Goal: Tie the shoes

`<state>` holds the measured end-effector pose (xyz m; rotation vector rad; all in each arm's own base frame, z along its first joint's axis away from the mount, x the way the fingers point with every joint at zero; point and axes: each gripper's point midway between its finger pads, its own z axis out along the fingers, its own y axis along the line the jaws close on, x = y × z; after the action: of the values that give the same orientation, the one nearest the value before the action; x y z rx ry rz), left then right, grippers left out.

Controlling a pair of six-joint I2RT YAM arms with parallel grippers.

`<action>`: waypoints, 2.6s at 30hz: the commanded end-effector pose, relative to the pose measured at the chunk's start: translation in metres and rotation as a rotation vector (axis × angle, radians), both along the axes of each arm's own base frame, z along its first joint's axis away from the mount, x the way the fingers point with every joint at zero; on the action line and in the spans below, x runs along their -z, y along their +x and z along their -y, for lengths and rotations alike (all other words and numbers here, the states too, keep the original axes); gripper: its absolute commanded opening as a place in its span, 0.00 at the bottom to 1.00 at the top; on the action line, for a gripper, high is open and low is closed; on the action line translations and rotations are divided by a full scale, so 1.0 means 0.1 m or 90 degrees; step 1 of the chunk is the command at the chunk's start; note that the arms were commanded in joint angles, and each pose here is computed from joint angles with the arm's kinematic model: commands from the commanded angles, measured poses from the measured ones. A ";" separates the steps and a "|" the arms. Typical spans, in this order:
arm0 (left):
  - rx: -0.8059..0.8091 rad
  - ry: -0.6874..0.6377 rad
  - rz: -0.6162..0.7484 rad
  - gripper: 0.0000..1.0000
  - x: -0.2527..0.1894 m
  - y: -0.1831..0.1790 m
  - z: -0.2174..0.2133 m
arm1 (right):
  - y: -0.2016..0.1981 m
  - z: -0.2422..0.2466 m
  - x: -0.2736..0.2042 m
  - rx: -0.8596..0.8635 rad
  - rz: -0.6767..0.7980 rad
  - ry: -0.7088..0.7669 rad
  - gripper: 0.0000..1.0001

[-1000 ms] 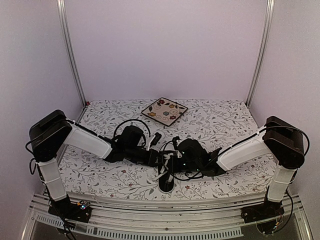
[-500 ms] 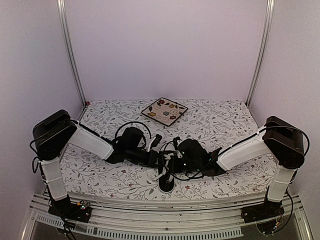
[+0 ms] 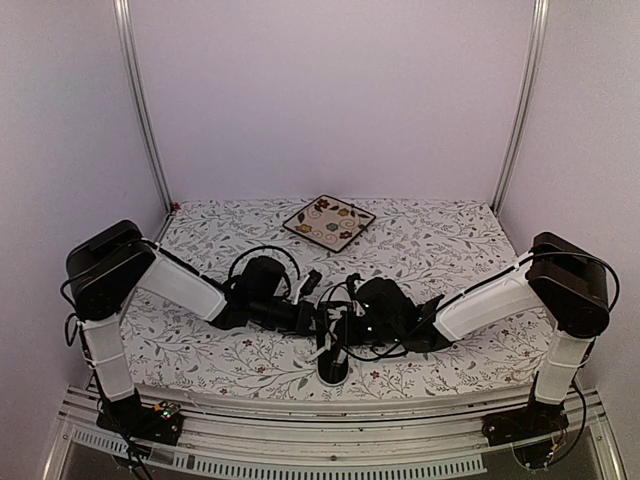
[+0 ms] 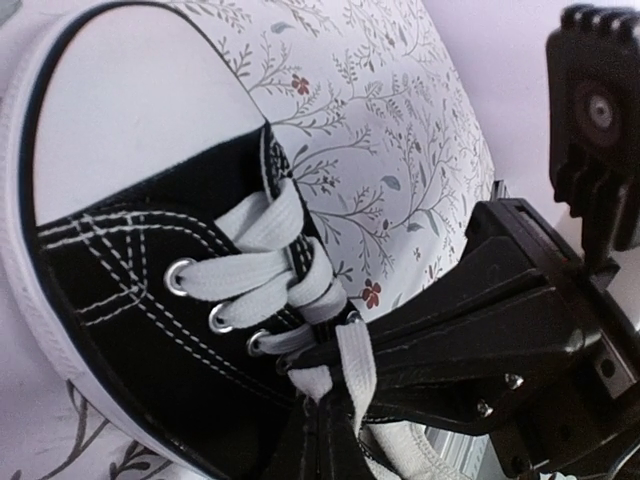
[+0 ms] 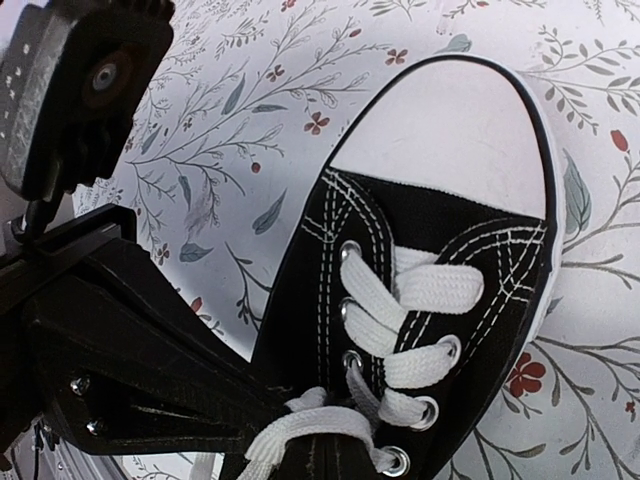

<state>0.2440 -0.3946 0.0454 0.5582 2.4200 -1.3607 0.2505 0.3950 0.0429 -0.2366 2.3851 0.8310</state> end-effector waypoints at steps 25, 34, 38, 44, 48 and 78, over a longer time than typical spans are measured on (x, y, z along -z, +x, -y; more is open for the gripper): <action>-0.063 -0.032 0.014 0.00 -0.18 0.13 -0.08 | -0.15 0.39 -0.65 -0.025 0.094 -0.017 0.56; -0.062 -0.033 0.011 0.00 -0.19 0.11 -0.08 | -0.29 0.05 -0.54 -0.079 0.136 -0.138 0.59; -0.062 -0.032 0.012 0.00 -0.19 0.11 -0.08 | -0.33 -0.13 -0.43 -0.090 0.140 -0.188 0.58; -0.063 -0.032 0.013 0.00 -0.19 0.11 -0.09 | -0.33 -0.20 -0.27 -0.083 0.138 -0.239 0.54; -0.061 -0.032 0.013 0.00 -0.20 0.11 -0.08 | -0.34 -0.22 -0.22 -0.080 0.134 -0.244 0.43; -0.117 -0.002 0.043 0.00 -0.23 0.18 -0.26 | -0.09 0.38 -0.39 -0.022 0.044 -0.117 0.02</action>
<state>0.2569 -0.3769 0.0645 0.3863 2.3636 -1.2970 0.2405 0.3537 0.0744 -0.4075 2.4077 0.5102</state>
